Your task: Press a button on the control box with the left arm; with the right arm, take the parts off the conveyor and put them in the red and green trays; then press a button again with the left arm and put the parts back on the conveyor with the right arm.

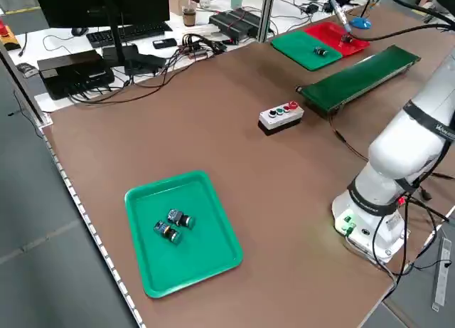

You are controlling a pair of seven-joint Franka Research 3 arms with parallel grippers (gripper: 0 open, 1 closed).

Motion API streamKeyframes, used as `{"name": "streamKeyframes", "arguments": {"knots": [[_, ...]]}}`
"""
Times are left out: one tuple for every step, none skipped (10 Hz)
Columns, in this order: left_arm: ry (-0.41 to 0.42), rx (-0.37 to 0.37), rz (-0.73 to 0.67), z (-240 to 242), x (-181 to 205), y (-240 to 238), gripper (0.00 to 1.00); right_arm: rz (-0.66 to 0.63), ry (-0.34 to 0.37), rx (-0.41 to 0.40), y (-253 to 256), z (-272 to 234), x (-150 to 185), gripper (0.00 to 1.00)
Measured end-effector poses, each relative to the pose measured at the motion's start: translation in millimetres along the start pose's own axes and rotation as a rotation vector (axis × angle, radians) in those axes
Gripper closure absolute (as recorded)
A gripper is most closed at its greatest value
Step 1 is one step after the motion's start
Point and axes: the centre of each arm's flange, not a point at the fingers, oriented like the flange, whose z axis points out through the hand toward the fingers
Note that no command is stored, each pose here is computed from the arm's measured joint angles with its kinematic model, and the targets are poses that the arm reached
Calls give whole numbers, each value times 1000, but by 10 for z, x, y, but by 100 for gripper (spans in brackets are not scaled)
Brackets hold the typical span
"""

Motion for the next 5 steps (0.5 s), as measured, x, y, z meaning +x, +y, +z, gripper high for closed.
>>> {"name": "streamKeyframes", "arguments": {"knots": [[0, 0, -1, 0, 0, -3, 0, 26, -21, -16, 239, -433, 132, 1], [0, 0, -1, 0, 0, -5, 0, 28, -39, -28, 510, -831, 213, 1], [0, 0, -1, -1, 0, -6, 0, 7, -69, -44, 812, -1179, 247, 1], [0, 0, -1, -1, 1, -7, 0, -4, -109, -60, 1121, -1523, 247, 1], [0, 0, -1, 0, 1, -7, 0, 11, -129, -69, 1401, -1870, 243, 1]]}}
